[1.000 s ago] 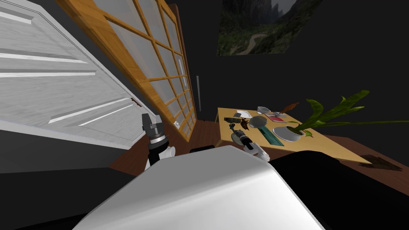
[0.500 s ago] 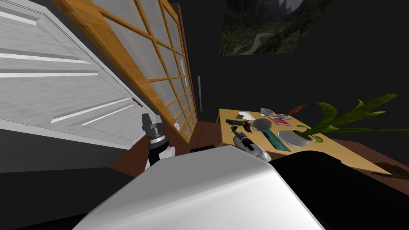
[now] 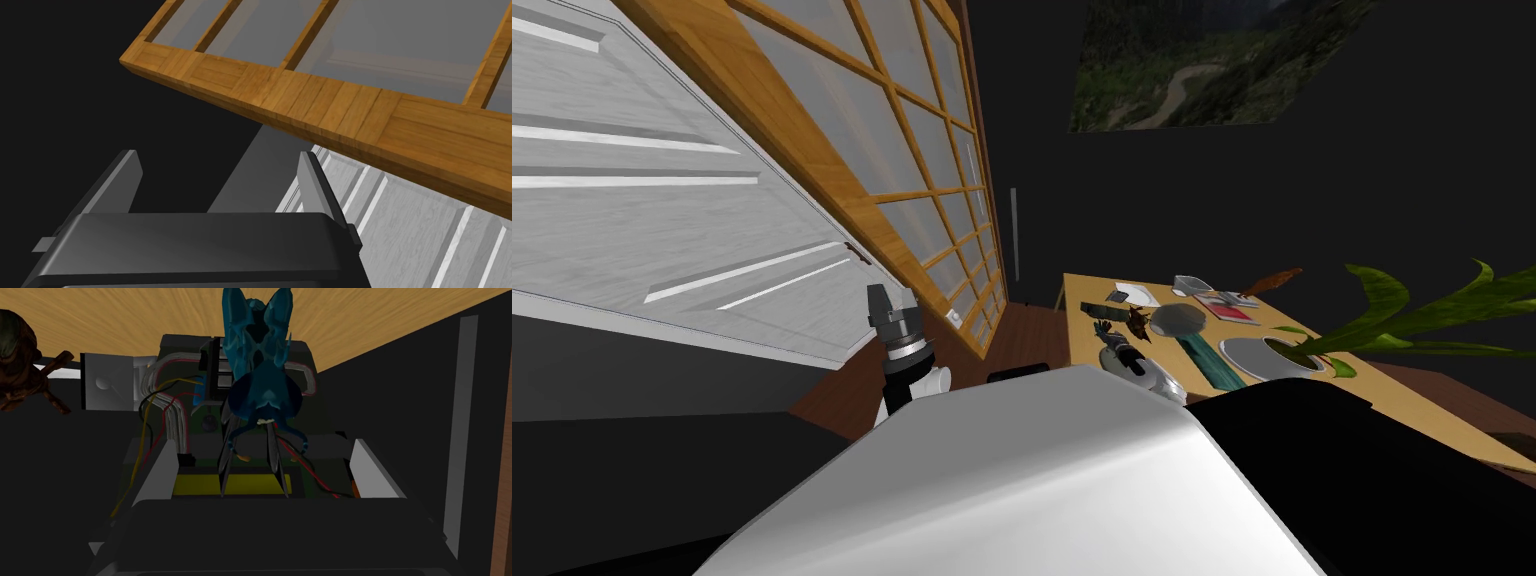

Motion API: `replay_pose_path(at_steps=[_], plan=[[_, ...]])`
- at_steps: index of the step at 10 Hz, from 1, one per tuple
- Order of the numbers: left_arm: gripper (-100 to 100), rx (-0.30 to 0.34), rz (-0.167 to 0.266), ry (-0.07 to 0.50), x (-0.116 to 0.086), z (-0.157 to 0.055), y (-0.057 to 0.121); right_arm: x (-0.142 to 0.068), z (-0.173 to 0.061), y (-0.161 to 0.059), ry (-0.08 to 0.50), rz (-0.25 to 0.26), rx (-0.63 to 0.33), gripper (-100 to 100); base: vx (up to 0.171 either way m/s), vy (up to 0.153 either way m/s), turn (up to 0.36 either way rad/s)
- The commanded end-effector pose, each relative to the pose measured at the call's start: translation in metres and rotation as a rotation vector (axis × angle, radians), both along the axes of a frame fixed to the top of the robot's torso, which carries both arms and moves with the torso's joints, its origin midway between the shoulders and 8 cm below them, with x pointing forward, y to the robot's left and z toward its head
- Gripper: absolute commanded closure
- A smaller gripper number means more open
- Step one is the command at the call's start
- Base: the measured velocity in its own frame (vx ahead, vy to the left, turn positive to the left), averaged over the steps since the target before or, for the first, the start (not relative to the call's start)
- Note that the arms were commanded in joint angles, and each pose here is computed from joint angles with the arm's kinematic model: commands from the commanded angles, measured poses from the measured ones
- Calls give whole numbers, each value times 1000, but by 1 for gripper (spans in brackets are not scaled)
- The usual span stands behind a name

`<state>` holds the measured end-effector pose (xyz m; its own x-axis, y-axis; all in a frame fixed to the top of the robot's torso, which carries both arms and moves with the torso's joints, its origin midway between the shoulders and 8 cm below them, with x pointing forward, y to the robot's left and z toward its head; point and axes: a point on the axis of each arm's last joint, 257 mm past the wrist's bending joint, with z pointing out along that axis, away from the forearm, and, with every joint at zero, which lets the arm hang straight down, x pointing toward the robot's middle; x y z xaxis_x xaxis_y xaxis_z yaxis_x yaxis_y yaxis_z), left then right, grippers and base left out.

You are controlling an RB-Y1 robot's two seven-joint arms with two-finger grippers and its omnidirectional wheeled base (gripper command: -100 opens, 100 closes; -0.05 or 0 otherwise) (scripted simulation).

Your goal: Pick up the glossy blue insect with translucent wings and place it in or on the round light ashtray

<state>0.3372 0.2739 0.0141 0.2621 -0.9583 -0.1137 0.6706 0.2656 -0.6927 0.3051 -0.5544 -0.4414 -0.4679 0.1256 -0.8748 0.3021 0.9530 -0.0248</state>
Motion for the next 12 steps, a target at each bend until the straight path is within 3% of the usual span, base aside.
replay_pose_path(at_steps=[1, 9, 10, 11, 12], plan=[[0, 0, 0, 0, 0, 0, 0, 9, -1, 0, -1, -13, -3, -100, -113, -52, 109], [0, 0, 0, 0, 0, 0, 0, 75, -7, 5, -2, -105, 0, -100, -123, -51, 113], [0, 0, 0, 0, 0, 0, 0, 71, -6, 5, -5, -96, 0, -100, -53, -23, 22], [0, 0, 0, 0, 0, 0, 0, 72, -7, 5, -3, -99, -1, 100, -10, -4, -5], [0, 0, 0, 0, 0, 0, 0, 72, -7, 5, -3, -99, -1, 100, -5, -3, -3]])
